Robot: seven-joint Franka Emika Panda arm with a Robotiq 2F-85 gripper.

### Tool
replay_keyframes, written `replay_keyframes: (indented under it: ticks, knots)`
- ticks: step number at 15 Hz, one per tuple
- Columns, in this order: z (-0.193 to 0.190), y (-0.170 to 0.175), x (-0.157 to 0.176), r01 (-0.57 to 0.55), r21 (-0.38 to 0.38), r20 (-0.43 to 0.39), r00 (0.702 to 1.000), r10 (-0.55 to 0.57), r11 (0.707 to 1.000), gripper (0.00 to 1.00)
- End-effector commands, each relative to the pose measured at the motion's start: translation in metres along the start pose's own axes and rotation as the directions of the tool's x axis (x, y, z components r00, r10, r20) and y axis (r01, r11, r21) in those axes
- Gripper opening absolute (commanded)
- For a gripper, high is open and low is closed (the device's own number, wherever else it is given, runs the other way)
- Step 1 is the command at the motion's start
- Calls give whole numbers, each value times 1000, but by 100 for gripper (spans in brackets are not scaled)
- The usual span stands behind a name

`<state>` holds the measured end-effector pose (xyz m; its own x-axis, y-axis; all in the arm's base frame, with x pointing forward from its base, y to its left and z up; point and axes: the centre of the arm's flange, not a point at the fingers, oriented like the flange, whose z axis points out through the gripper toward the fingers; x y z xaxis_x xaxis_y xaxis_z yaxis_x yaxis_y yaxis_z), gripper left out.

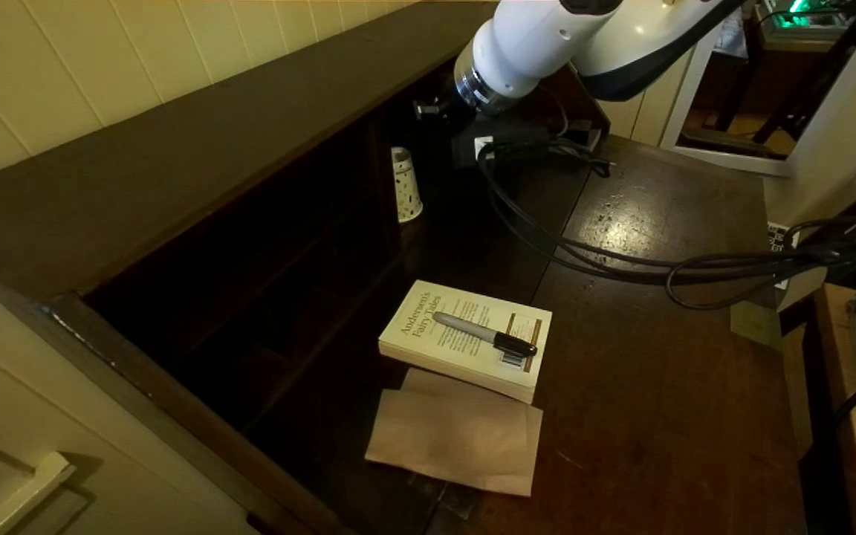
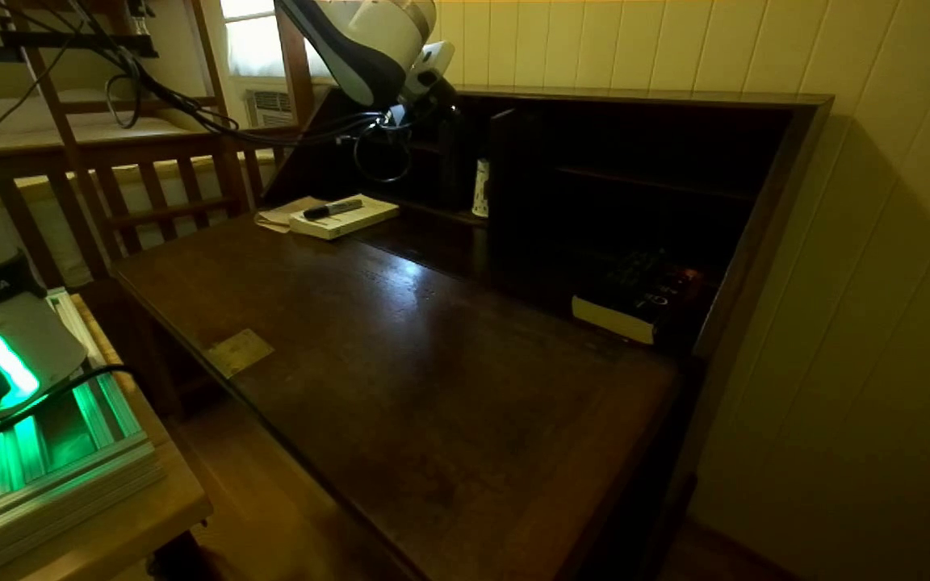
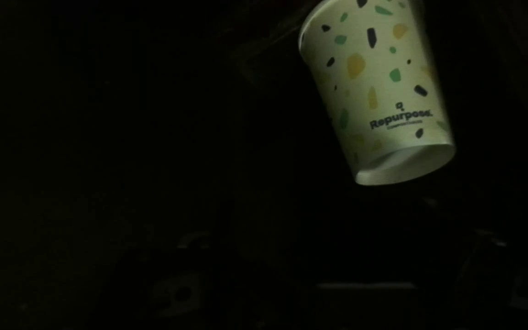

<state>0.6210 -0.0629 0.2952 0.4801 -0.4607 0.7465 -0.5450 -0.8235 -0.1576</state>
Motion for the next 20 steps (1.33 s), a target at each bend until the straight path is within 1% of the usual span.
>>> replay_keyframes:
  ticks: [1, 5, 8, 17, 20]
  knots:
    - [11, 4, -15, -21, 46, -18, 1000, 22, 999, 100]
    - [14, 2, -19, -33, 62, -31, 999, 35, 998, 100]
    - [15, 2, -24, -25, 67, -26, 999, 27, 997, 100]
    - [22, 7, -32, -15, 30, 9, 1000, 15, 999, 100]
    - [19, 8, -32, -14, 33, 14, 1000, 14, 999, 100]
